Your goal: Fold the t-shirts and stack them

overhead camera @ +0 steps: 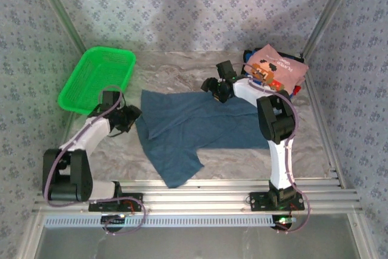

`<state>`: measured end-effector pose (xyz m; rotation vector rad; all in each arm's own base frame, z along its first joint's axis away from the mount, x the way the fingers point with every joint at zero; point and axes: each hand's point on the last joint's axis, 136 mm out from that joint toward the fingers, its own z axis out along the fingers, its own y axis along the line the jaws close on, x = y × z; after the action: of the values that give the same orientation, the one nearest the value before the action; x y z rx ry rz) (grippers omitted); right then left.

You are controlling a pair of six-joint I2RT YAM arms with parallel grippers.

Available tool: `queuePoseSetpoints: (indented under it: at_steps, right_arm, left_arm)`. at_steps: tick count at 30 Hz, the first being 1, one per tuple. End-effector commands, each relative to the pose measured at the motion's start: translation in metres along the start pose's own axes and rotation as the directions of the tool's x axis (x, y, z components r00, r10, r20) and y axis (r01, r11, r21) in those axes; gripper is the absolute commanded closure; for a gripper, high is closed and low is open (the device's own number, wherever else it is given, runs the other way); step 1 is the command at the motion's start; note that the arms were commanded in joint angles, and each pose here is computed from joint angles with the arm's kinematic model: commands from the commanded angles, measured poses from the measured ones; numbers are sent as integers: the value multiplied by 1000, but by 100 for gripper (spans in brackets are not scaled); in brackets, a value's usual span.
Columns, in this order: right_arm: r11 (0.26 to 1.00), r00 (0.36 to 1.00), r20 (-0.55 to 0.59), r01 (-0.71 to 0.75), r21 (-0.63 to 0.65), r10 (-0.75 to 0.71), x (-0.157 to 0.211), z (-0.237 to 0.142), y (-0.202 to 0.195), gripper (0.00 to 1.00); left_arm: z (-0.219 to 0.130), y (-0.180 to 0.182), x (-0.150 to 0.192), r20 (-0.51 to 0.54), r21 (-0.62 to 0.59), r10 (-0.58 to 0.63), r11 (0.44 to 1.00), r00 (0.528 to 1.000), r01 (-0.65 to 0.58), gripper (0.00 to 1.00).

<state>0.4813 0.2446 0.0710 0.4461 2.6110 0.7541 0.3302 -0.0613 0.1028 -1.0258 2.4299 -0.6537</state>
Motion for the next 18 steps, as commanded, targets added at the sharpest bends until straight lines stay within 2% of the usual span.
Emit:
queuePoseSetpoints:
  at_steps: [1,5,9,12,18]
  right_arm:
    - [975,983,8,182,-130,-183,7,-57,63,27]
    - [946,956,-111,244,-216,-272,50,-71,84,27]
    - [891,869,-241,368,-266,-431,111,-70,86,26]
    - [860,817,-293,416,-297,-497,147,-63,82,24]
    - [863,802,-334,409,-298,-495,167,-50,72,24]
  left_arm:
    - [-38,-22,8,8,46,80,996,997,-80,43]
    - [-42,-6,46,-103,30,105,994,989,-103,42]
    - [-35,17,77,-189,36,98,995,977,-93,40]
    - [-29,15,93,-206,85,137,989,969,-122,38]
    - [-13,24,107,-220,52,229,974,948,-223,38]
